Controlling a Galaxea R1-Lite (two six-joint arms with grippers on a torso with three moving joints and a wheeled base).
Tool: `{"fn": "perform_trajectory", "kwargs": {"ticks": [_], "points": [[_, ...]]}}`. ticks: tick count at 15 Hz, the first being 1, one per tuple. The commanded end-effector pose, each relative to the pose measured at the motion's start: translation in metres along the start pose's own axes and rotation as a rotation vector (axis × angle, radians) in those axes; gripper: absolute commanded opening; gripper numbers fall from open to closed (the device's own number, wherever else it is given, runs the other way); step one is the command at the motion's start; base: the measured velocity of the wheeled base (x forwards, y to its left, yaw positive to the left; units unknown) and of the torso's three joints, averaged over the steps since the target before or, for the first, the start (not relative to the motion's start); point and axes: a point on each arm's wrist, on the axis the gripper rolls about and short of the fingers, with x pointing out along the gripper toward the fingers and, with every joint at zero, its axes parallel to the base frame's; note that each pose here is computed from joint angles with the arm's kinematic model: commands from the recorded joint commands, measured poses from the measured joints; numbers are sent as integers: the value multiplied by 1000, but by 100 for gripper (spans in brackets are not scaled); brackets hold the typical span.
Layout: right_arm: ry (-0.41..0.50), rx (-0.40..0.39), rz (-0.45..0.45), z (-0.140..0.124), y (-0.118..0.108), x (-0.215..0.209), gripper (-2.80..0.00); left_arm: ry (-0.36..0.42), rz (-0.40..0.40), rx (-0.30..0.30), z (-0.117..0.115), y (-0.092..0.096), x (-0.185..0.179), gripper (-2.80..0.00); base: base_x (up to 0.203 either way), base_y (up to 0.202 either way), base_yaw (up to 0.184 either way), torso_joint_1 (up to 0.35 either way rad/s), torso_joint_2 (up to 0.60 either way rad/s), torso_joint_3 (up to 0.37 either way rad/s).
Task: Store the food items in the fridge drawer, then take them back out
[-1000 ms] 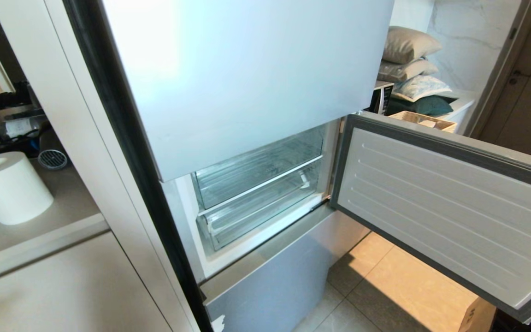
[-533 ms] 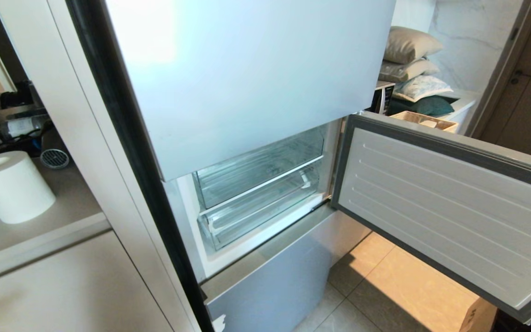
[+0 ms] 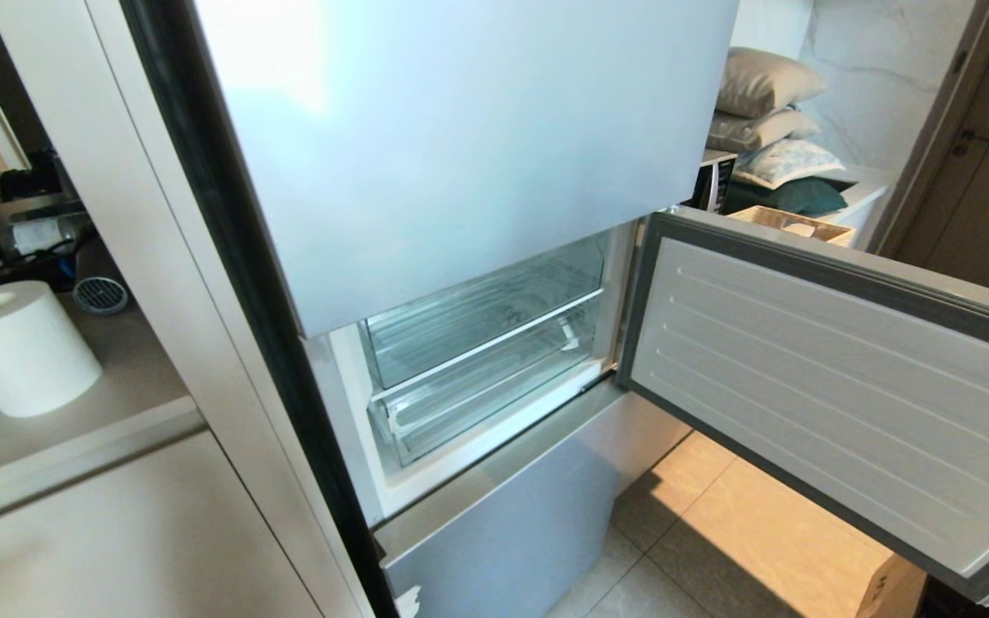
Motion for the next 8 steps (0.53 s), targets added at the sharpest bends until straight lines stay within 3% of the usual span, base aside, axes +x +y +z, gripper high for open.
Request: {"fn": "perform_trajectory", "kwargs": {"ticks": [1,8], "points": [[-7,21,-102,1,-31,36,-280,-1,1,0,0,0,0,-280,0,0,0,0,0,0],[44,114,-214,-3,-87,91,-280,-1,1,0,0,0,0,-280,0,0,0,0,0,0]]}}
